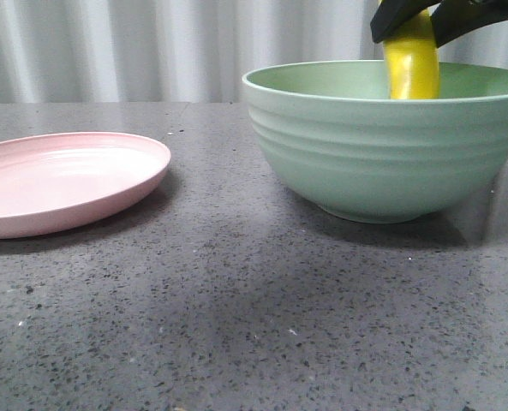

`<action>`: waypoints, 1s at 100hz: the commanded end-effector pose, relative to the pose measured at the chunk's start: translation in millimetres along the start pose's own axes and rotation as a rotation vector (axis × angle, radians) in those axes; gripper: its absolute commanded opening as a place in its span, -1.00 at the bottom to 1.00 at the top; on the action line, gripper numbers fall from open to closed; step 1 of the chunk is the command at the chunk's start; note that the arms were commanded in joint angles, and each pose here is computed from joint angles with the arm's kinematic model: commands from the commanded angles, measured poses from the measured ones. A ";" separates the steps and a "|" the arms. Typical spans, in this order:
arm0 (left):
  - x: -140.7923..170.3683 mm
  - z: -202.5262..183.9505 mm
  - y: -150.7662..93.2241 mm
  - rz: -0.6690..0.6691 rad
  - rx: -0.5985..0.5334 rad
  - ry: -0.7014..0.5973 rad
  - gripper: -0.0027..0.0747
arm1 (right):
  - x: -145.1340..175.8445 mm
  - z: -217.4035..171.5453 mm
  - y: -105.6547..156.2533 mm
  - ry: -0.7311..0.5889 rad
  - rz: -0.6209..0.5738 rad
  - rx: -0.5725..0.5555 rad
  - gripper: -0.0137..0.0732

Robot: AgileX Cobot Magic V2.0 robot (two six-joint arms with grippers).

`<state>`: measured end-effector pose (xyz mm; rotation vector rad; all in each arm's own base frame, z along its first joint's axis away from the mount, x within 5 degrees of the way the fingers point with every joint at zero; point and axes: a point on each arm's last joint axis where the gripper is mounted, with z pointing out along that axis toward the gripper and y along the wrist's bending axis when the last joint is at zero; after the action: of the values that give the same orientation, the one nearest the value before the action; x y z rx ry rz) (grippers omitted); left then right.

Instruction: Transfer banana from pink plate to green bowl

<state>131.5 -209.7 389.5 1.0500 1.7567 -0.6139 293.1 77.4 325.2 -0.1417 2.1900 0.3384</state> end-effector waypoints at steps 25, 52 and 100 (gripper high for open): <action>-19.0 -14.1 -0.3 -0.002 -0.003 -0.123 0.21 | -25.5 -21.0 3.9 -0.185 -0.036 0.005 0.22; -18.8 -14.0 -0.4 -0.004 -0.001 -0.121 0.12 | -27.2 -48.2 8.5 -0.202 -0.051 -0.009 0.17; -6.3 -35.7 -3.1 -0.055 0.021 -0.140 -0.98 | -22.9 -152.6 18.9 -0.365 -0.153 -0.007 -0.85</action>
<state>121.0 -196.4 389.2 1.0296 1.7709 -0.6578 204.3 56.5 406.1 -0.2182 1.9512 0.3002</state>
